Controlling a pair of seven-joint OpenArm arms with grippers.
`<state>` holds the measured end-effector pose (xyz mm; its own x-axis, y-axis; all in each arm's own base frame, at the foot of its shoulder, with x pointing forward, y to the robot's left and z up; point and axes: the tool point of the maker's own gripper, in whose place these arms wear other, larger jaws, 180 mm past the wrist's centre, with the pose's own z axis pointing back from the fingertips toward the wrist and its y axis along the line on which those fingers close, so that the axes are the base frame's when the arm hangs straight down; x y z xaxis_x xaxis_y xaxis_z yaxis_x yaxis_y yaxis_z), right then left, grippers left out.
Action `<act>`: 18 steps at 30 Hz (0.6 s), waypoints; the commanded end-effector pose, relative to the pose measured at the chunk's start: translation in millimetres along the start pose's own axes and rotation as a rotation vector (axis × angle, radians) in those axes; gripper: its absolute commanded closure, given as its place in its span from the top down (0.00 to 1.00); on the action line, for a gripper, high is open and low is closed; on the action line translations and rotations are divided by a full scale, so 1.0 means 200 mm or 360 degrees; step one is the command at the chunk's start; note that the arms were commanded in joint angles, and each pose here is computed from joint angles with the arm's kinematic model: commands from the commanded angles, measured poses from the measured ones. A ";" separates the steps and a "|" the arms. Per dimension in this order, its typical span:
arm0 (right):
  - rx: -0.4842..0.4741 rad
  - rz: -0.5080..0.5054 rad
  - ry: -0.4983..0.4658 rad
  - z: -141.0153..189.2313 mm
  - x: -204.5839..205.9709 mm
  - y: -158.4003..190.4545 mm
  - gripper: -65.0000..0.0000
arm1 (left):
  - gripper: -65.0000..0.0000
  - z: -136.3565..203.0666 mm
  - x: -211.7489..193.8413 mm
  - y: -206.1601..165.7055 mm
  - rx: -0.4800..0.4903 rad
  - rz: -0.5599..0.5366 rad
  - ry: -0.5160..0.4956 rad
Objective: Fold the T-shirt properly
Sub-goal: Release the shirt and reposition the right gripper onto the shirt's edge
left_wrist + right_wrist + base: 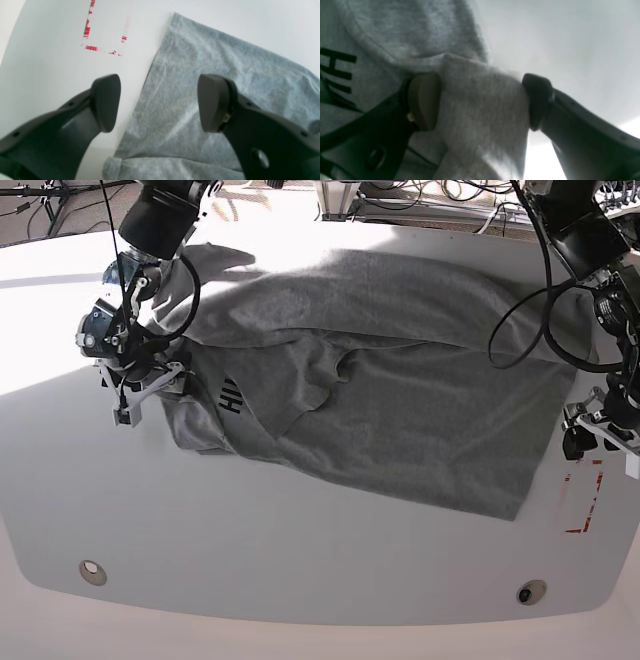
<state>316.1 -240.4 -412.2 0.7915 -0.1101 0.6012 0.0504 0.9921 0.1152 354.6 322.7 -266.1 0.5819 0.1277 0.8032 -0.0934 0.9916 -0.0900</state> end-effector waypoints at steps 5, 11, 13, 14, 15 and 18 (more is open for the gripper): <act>-0.0009 0.0012 -0.0067 0.02 0.03 -0.02 0.75 | 0.69 0.00 0.12 0.05 0.0059 -0.0025 -0.0090; -0.0003 -0.0002 -0.0028 0.00 -0.05 -0.03 0.57 | 0.69 -0.03 0.12 0.06 0.0049 0.0012 -0.0079; -0.0003 0.0002 -0.0020 0.00 -0.06 -0.04 0.40 | 0.69 -0.05 0.10 0.07 0.0043 0.0037 -0.0058; -0.0004 0.0002 -0.0018 0.00 -0.06 -0.04 0.35 | 0.69 -0.05 0.11 0.07 0.0041 0.0041 -0.0061; -0.0003 0.0007 -0.0014 0.00 -0.07 -0.04 0.22 | 0.69 -0.06 0.13 0.07 0.0037 0.0055 -0.0082; -0.0005 0.0016 -0.0010 0.00 -0.07 -0.04 0.03 | 0.69 -0.08 0.15 0.08 0.0031 0.0081 -0.0098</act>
<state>307.2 -245.4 -421.6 0.7738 -0.1195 0.6220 0.0575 0.9912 0.1189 368.9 334.4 -280.3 0.5983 0.1830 0.7801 -0.1408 0.9824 -0.1225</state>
